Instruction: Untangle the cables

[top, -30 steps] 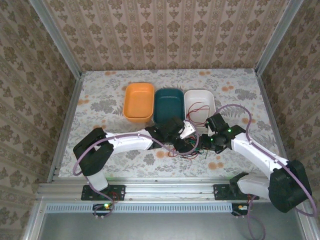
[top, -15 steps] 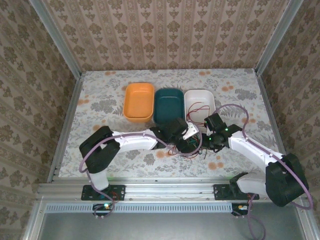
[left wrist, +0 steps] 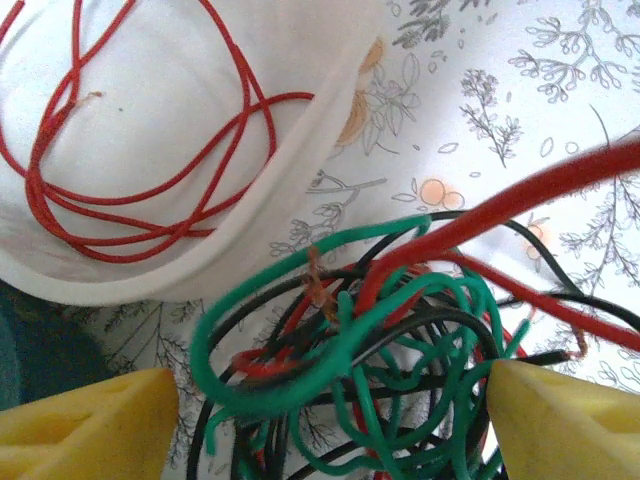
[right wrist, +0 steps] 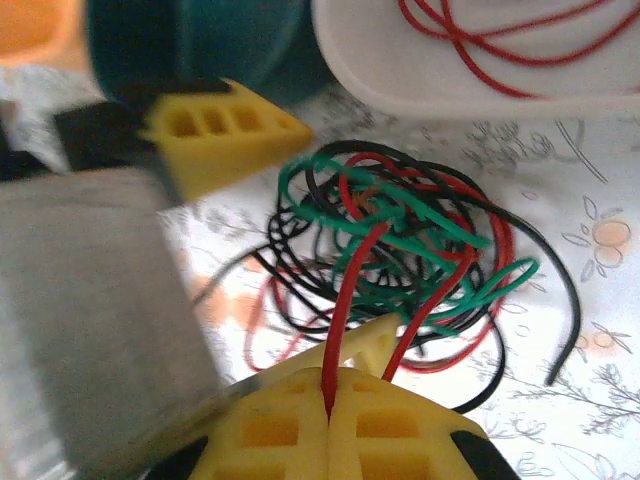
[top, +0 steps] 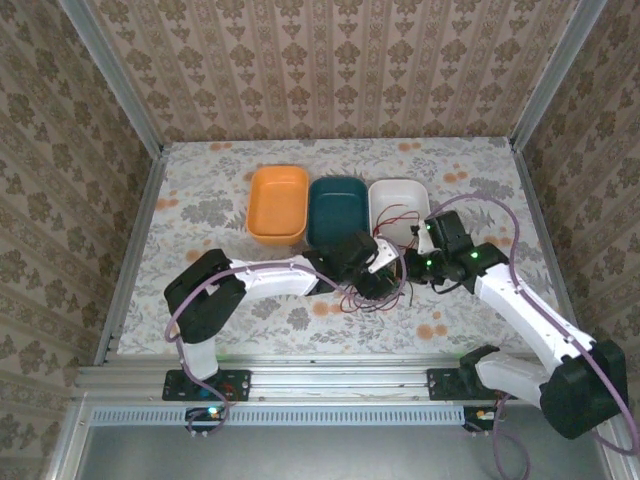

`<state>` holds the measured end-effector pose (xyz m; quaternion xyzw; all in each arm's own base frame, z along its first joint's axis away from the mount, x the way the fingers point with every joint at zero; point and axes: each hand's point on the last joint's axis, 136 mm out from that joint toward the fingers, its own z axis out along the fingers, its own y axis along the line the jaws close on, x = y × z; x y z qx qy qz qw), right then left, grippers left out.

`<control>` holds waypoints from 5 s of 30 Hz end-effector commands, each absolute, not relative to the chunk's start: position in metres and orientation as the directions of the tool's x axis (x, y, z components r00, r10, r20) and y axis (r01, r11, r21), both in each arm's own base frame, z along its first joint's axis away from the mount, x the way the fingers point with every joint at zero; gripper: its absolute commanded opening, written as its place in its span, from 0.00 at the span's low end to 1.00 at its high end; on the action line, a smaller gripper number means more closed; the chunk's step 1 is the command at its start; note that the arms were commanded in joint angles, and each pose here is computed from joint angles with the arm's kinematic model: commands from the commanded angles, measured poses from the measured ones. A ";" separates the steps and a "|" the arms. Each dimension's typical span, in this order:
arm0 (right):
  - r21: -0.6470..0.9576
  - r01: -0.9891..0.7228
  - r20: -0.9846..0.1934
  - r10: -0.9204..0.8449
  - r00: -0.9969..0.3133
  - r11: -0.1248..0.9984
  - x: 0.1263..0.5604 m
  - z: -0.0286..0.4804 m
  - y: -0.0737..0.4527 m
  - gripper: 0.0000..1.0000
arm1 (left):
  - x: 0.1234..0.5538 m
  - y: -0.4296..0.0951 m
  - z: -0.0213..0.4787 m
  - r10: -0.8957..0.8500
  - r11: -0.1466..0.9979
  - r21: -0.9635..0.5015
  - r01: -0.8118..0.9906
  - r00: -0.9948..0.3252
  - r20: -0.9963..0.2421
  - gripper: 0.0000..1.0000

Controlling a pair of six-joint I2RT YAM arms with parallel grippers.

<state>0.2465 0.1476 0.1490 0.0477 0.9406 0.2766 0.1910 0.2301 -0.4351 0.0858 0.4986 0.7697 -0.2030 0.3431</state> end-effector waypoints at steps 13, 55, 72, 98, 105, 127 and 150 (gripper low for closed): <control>0.817 -0.040 -0.348 0.436 -0.830 0.576 0.286 0.259 0.149 0.00 | 0.222 -0.419 0.051 0.670 0.401 -0.002 0.916 -0.295 -0.681 0.12; 0.545 -0.244 -0.830 0.557 -0.020 0.803 0.388 0.511 0.037 0.00 | 0.210 -0.379 0.036 0.714 0.444 0.033 0.895 -0.331 -0.617 0.00; 0.522 -0.178 -0.847 0.482 -0.223 0.834 0.429 0.409 0.055 0.00 | 0.211 -0.381 0.037 0.712 0.444 0.033 0.896 -0.330 -0.619 0.00; 0.270 -0.039 -0.929 0.250 -0.273 0.962 0.452 0.355 0.104 0.00 | 0.212 -0.383 0.037 0.712 0.449 0.052 0.892 -0.322 -0.624 0.00; 0.155 0.109 -0.909 0.185 -0.374 0.982 0.444 0.283 0.089 0.00 | 0.212 -0.381 0.036 0.713 0.452 0.055 0.890 -0.323 -0.622 0.00; 0.325 -0.174 -0.945 0.310 -0.105 0.930 0.426 0.453 0.122 0.00 | 0.211 -0.384 0.034 0.721 0.444 0.048 0.895 -0.325 -0.612 0.00; 0.226 0.110 -0.889 0.252 -0.382 0.968 0.443 0.296 0.087 0.00 | 0.211 -0.383 0.032 0.727 0.444 0.059 0.894 -0.321 -0.607 0.00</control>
